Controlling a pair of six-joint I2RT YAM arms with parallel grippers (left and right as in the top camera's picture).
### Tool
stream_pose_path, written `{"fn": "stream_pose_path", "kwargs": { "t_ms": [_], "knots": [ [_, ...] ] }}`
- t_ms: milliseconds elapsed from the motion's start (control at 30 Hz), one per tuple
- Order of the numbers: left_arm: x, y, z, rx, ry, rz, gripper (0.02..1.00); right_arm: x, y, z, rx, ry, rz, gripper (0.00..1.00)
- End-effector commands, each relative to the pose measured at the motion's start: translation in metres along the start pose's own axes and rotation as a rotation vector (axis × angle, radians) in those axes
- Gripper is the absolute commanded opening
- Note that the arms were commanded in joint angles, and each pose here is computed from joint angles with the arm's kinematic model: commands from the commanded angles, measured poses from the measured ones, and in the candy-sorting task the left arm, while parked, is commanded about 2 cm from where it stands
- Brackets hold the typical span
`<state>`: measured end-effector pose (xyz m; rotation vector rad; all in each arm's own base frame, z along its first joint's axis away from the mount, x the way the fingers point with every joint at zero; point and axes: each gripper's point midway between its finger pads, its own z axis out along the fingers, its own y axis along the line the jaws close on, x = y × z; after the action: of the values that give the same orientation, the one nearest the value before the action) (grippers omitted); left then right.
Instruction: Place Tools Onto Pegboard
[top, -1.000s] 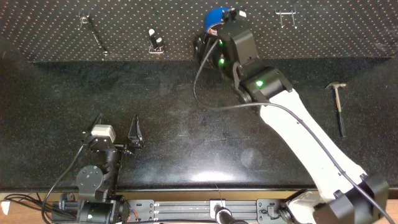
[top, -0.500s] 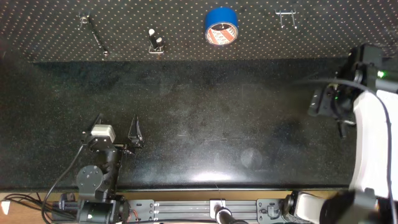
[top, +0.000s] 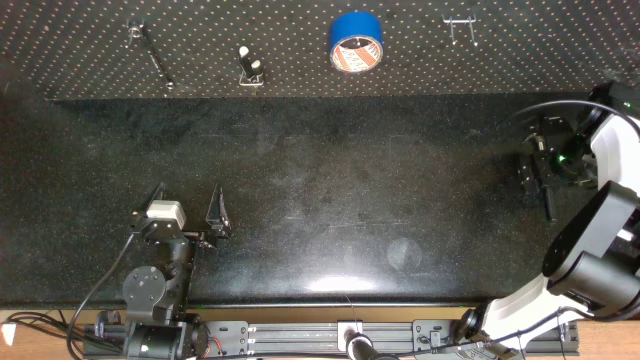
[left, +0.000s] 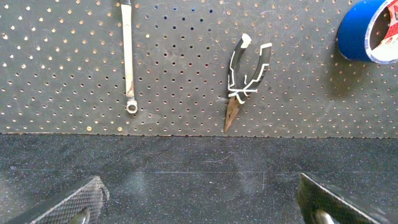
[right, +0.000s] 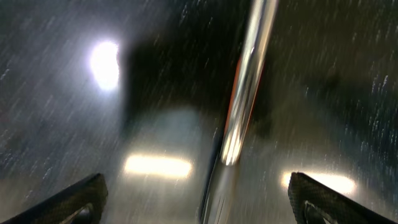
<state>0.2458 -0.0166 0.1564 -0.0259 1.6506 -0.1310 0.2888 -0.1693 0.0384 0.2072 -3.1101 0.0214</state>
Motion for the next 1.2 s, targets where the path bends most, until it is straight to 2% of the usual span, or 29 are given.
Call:
{"fn": "stream_pose_path", "kwargs": {
  "t_ms": [33,100,200,300,433,533,567,600,633,667,700,933,967,1000,1033,1133,1167,1200],
  "knots": [
    [0.001,-0.001,0.0,0.008,0.0,0.012,0.996,0.013,-0.016,0.023,0.016,-0.008,0.083,0.952],
    [0.001,-0.001,0.0,0.009,0.0,0.012,0.996,0.016,-0.019,0.023,0.014,-0.006,0.092,0.952],
    [0.001,-0.001,0.0,0.009,0.0,0.012,0.993,0.018,-0.017,0.023,0.0,-0.003,0.053,0.952],
    [0.001,-0.001,0.0,0.009,0.0,0.012,0.996,0.009,-0.009,0.024,-0.05,-0.052,0.053,0.947],
    [0.001,-0.001,0.0,0.008,0.0,0.012,0.993,0.018,-0.001,0.044,-0.095,0.021,0.05,0.947],
    [0.001,-0.001,0.0,0.008,0.0,0.012,0.996,0.026,0.002,0.044,-0.103,0.061,0.049,0.939],
    [0.001,-0.001,0.0,0.009,0.0,0.012,0.993,0.03,-0.002,0.044,-0.082,0.083,0.047,0.884],
    [0.001,-0.001,0.0,0.009,0.0,0.012,0.996,0.031,-0.003,0.044,-0.073,0.09,0.05,0.715],
    [0.001,-0.001,0.0,0.008,0.0,0.012,0.993,0.032,-0.003,0.044,-0.071,0.092,0.05,0.538],
    [0.001,-0.001,0.0,0.009,0.0,0.012,0.996,0.032,-0.003,0.044,-0.071,0.092,0.05,0.187],
    [0.001,-0.001,0.0,0.008,0.0,0.012,0.993,0.032,-0.003,0.044,-0.071,0.092,0.051,0.077],
    [0.001,-0.001,0.0,0.009,0.0,0.012,0.993,0.024,-0.004,0.042,-0.062,0.059,0.061,0.071],
    [0.001,-0.001,0.0,0.009,0.0,0.012,0.996,0.013,0.0,0.034,-0.08,-0.003,0.077,0.075],
    [0.001,-0.001,0.0,0.008,0.0,0.012,0.996,-0.009,0.014,0.013,-0.144,-0.141,0.088,0.075],
    [0.001,-0.001,0.0,0.009,0.0,0.012,0.993,-0.023,0.022,-0.004,-0.168,-0.246,0.105,0.075],
    [0.001,-0.001,0.0,0.008,0.0,0.012,0.993,-0.037,0.023,-0.028,-0.051,-0.472,0.152,0.075],
    [0.001,-0.001,0.0,0.009,0.0,0.012,0.993,-0.037,0.029,-0.038,0.007,-0.597,0.189,0.077],
    [0.001,-0.001,0.0,0.008,0.0,0.012,0.996,-0.036,0.033,-0.04,0.021,-0.641,0.207,0.075]
  ]
}}
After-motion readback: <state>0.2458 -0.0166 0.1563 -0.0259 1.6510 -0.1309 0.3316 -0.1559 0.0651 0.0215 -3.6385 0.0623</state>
